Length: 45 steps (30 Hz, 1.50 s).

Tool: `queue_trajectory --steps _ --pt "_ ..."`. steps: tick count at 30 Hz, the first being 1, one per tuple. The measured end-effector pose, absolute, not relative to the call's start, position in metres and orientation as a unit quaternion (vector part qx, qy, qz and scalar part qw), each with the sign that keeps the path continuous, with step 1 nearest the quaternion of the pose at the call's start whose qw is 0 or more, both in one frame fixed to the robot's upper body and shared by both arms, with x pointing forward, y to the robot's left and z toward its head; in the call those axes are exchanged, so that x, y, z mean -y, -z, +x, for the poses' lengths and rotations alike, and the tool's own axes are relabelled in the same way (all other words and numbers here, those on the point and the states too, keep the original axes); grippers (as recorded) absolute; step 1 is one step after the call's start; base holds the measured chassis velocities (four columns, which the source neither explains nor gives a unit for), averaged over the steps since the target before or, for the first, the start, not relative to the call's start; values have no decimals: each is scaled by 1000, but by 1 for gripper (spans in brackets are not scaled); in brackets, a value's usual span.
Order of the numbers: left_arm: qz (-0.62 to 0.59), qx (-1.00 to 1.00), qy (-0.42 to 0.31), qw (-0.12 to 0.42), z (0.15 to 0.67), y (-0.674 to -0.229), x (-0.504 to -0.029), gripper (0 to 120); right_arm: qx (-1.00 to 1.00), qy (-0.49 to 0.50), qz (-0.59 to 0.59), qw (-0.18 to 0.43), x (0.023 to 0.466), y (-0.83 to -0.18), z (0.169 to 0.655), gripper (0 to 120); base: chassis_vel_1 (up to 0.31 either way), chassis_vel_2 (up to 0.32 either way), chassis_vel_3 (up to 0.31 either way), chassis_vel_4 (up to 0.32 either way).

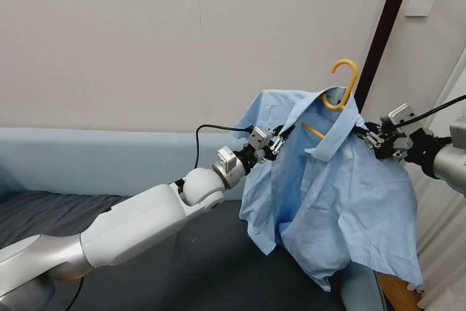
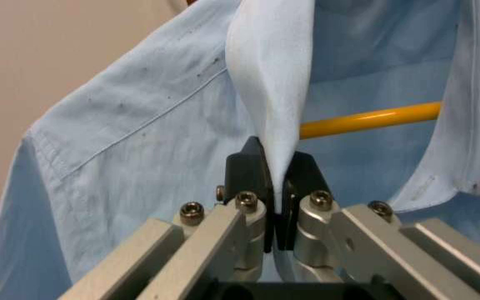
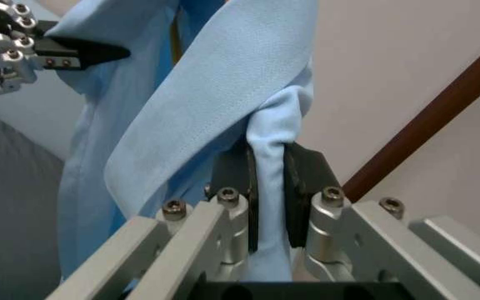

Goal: Pick up the clothes from the sofa and hang them on the clothes hanger.

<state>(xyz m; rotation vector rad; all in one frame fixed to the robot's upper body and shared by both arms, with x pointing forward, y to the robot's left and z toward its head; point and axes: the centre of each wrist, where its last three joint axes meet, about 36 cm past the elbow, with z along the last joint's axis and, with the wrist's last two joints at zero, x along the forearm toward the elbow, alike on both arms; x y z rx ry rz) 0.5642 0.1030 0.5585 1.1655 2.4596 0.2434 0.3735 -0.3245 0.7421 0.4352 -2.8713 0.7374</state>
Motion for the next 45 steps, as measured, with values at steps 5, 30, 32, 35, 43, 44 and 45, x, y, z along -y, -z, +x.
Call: queue_trajectory --steps 5,30,32,35,43,44,45 --pt "408 -884 -90 207 561 -557 -98 0 955 -247 145 76 323 -738 372 7 0 0 0 0" --pt "333 -937 21 101 462 -627 -13 0 962 -226 138 66 328 -770 371 7 0 0 0 0" --pt "329 -939 26 94 459 -630 -11 0 962 -226 139 65 330 -774 372 7 0 0 0 0" --pt "319 -944 36 77 455 -637 -6 0 963 -222 141 63 333 -784 373 7 0 0 0 0" --pt "285 -958 17 31 442 -636 -5 19 962 -219 139 86 336 -791 375 7 0 0 0 0" --pt "278 -960 13 28 441 -632 -10 22 962 -219 134 91 336 -790 375 7 0 0 0 0" --pt "272 -962 10 25 440 -627 -16 27 963 -217 130 95 336 -789 375 7 0 0 0 0"
